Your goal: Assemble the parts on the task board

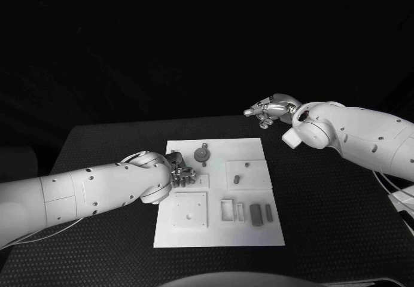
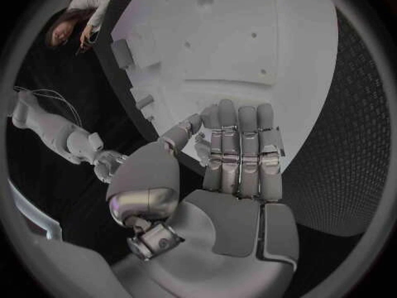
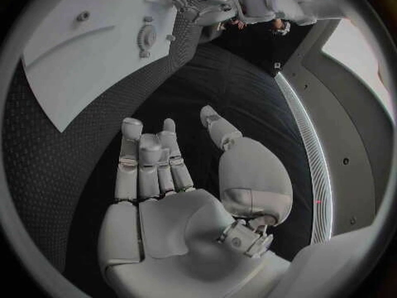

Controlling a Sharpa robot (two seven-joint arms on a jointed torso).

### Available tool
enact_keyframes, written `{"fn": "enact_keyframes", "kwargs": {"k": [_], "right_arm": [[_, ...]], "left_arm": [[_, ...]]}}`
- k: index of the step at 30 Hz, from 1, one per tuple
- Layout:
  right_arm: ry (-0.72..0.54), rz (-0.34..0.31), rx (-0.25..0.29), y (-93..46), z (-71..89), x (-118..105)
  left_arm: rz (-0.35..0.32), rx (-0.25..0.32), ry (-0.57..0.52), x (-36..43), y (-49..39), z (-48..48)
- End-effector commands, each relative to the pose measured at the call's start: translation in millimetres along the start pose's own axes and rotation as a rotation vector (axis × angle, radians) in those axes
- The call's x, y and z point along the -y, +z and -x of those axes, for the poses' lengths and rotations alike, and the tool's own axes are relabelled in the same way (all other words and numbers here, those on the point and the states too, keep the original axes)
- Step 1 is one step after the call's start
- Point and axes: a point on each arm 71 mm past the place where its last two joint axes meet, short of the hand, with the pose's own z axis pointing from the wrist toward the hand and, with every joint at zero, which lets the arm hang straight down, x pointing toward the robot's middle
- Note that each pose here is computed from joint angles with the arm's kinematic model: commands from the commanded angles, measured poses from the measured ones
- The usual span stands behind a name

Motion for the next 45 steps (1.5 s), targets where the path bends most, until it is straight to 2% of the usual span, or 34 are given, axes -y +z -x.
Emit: {"fn": "enact_keyframes", "kwargs": {"k": [1, 21, 24, 28, 31, 36, 38, 40, 42, 45], "right_arm": [[0.004, 0.005, -0.018, -0.1, -1.8, 0], [0.006, -0.001, -0.017, -0.4, -1.3, 3], [0.006, -0.004, -0.012, -0.8, 0.2, 5], [0.010, -0.010, -0.005, -1.7, 3.2, 8], [0.010, -0.013, -0.001, -1.9, 4.7, 10], [0.010, -0.017, 0.004, -2.2, 6.6, 12], [0.010, -0.019, 0.007, -2.5, 7.9, 13], [0.010, -0.019, 0.008, -3.0, 9.0, 13], [0.010, -0.020, 0.009, -3.2, 9.3, 14], [0.010, -0.021, 0.010, -3.3, 9.5, 14]], "left_arm": [[-0.017, -0.036, 0.001, 2.1, -0.5, -7.3], [-0.018, -0.022, -0.006, -1.8, -0.7, -4.6], [-0.012, -0.027, -0.008, -6.5, -3.3, -3.8], [-0.005, -0.070, -0.012, -12.6, -11.6, -2.6], [-0.009, -0.066, -0.017, -10.8, -15.2, 11.8], [-0.009, -0.044, -0.024, -12.5, -19.5, 47.7], [-0.001, -0.064, -0.016, -15.6, -18.3, 64.0], [0.006, -0.038, -0.048, -16.9, -17.4, 79.1], [0.010, 0.012, -0.049, -19.4, -15.3, 95.7], [0.031, 0.080, -0.064, -25.1, -7.7, 117.1]]}}
